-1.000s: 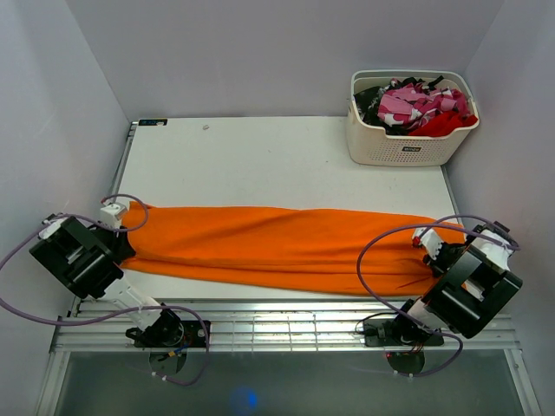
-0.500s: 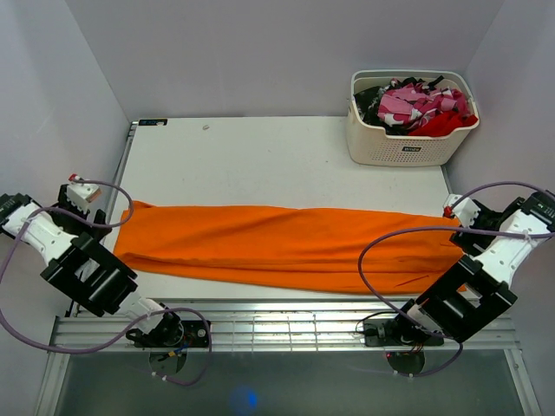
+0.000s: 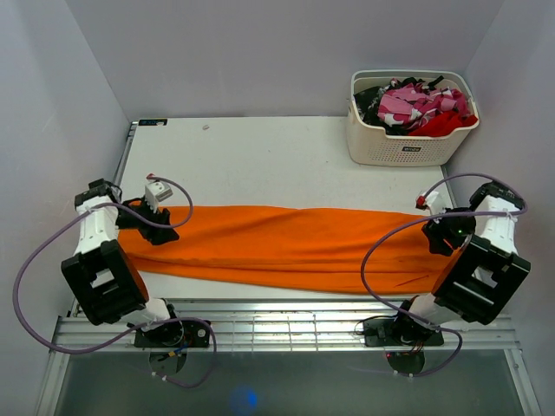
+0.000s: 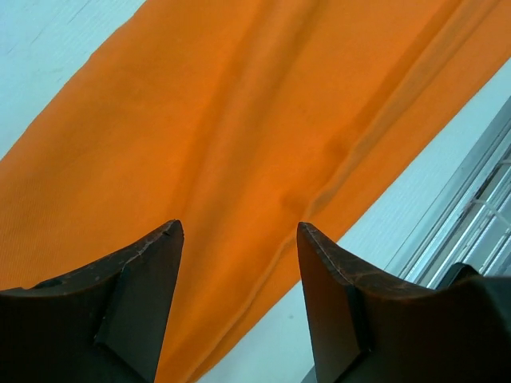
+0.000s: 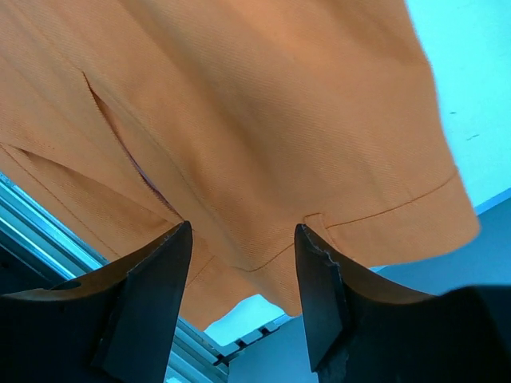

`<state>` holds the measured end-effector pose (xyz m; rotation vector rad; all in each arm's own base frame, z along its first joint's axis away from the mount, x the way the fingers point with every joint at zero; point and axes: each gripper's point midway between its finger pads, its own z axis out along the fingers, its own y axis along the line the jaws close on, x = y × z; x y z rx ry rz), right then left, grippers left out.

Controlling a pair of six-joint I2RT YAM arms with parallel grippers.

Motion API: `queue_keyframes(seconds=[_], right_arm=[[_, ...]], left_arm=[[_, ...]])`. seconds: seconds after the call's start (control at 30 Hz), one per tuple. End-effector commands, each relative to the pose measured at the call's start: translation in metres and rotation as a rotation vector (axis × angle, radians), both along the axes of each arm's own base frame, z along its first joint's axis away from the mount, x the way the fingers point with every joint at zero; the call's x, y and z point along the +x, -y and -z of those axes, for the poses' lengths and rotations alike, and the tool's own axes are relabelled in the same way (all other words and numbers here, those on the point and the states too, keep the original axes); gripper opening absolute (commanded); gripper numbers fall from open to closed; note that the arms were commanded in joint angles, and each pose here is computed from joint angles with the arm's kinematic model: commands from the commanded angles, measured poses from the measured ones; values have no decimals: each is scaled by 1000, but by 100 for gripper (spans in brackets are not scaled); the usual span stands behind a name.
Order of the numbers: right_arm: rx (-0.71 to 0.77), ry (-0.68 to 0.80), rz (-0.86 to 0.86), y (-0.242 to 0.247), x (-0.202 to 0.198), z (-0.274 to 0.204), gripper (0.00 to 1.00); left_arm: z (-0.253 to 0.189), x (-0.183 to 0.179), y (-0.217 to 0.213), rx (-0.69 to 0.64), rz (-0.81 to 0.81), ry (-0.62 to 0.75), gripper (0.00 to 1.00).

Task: Fold and stack the trousers
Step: Fold the trousers

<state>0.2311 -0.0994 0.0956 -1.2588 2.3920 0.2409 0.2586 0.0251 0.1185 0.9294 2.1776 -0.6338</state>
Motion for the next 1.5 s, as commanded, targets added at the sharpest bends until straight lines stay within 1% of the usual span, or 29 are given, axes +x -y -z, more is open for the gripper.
queue_keyframes(seconds=[0.0,0.1,0.17,0.2,0.23,0.27,0.33,0.37,0.4,0.47,0.53,0.57,0.63,0.67,0.77,0.8,0.83,0.87,0.9,0.93,0.97,1.0,1.03,1.07,1.1,1.17,1.2,1.33,1.47], right_arm=[[-66,-24,22,12,0,11,61],[-61,-116,11,12,-13,25,63],[-58,-186,-6,10,-28,34,62],[-76,-208,-26,11,-35,37,59],[-77,-224,-41,7,-46,39,55],[-89,-223,-76,7,-51,41,46],[-130,-204,-105,8,-61,34,37],[-134,-208,-127,6,-68,36,30],[-169,-180,-165,8,-72,30,27],[-189,-191,-198,6,-86,31,24],[-243,-174,-247,10,-96,27,20],[-247,-186,-265,9,-104,32,21],[-305,-171,-302,15,-109,30,21],[-336,-153,-304,19,-106,31,24],[-382,-112,-297,27,-100,30,27],[-372,-68,-281,28,-90,23,30],[-327,4,-236,26,-71,7,34],[-326,4,-235,26,-71,7,34],[-305,26,-220,24,-65,1,38],[-262,51,-222,18,-59,-2,40],[-263,84,-215,20,-50,-11,42],[-258,98,-213,19,-47,-13,46],[-249,113,-214,18,-44,-13,50],[-260,129,-217,20,-40,-14,53],[-255,122,-222,19,-41,-9,54],[-265,102,-239,21,-44,-3,54],[-258,83,-243,20,-48,3,53],[-255,34,-257,21,-55,20,52],[-272,49,-252,26,-49,29,51]], left_arm=[[-17,7,32,-21,7,32,70],[-13,5,55,-21,55,6,71],[-7,2,64,-10,75,-14,71],[-6,1,73,-1,105,-5,71],[-1,-3,78,4,109,-29,71],[-1,-3,81,6,119,-23,71],[1,-9,92,5,150,-37,71],[3,-12,95,4,157,-45,70],[2,-15,101,8,179,-43,70],[6,-22,105,30,200,-51,69],[10,-33,114,48,244,-52,69],[12,-35,115,63,254,-49,69],[15,-46,125,71,303,-51,68],[16,-47,127,75,310,-49,68],[20,-54,135,86,340,-43,67],[19,-54,140,84,353,-37,66],[11,-49,151,68,358,11,62],[10,-47,151,68,358,16,62],[6,-42,156,66,362,46,61],[4,-46,167,59,382,41,60],[4,-44,172,70,391,46,58],[3,-41,179,74,404,63,58],[8,-47,190,78,446,43,58],[10,-48,196,81,451,27,58],[12,-45,201,86,455,29,58],[21,-50,217,86,484,-17,58],[20,-45,224,88,486,-1,60],[32,-48,253,101,533,-22,63],[47,-53,273,135,571,-39,62]])
